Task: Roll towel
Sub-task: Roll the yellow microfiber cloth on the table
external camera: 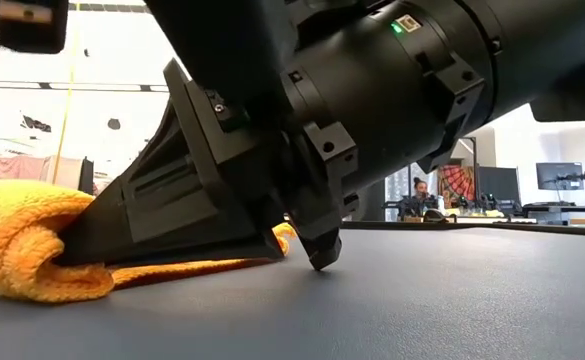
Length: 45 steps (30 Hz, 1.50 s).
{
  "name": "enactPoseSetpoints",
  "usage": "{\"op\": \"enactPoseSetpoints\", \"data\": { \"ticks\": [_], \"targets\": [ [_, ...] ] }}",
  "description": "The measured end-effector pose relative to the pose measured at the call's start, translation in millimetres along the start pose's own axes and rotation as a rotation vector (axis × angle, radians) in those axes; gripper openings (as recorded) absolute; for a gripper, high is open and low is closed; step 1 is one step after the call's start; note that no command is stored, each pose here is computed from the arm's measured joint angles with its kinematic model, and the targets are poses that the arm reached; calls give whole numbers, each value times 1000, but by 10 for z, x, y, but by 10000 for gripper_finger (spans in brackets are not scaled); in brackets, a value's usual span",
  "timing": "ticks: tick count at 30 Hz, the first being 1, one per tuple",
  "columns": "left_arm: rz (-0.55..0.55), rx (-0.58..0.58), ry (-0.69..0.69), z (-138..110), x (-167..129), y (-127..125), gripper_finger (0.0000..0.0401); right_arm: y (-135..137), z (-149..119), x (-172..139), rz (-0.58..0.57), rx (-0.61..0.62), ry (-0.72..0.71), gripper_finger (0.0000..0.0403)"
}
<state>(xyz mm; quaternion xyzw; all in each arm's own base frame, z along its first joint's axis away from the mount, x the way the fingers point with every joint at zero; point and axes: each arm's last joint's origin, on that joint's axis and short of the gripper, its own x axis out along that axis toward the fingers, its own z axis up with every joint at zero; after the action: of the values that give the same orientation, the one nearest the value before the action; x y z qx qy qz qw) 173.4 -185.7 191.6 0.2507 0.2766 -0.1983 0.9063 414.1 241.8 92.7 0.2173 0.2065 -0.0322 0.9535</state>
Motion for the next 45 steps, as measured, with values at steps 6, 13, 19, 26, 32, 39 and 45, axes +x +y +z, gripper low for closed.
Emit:
{"op": "enactPoseSetpoints", "data": {
  "ticks": [6, 13, 19, 26, 32, 39, 45],
  "targets": [
    [-5, 42, 131, -177, 270, -130, 129, -6, 11, 5, -3, 28, -7, 15],
    [113, 26, 176, -248, 354, -140, 129, -8, 19, 7, -8, 74, -16, 15],
    [87, 39, 193, -265, 359, -132, 129, -13, 35, 8, -34, 168, -51, 16],
    [134, -49, 222, -294, 420, 22, 129, 4, 23, -13, -73, 266, -100, 16],
    [60, -132, 251, -332, 499, 199, 129, 8, 10, -20, -81, 285, -104, 16],
    [-55, -200, 264, -367, 557, 342, 102, 14, -1, -20, -63, 246, -78, 28],
    [-147, -246, 266, -397, 590, 449, 12, 33, 79, -41, -14, 237, -47, 79]
  ]
}}
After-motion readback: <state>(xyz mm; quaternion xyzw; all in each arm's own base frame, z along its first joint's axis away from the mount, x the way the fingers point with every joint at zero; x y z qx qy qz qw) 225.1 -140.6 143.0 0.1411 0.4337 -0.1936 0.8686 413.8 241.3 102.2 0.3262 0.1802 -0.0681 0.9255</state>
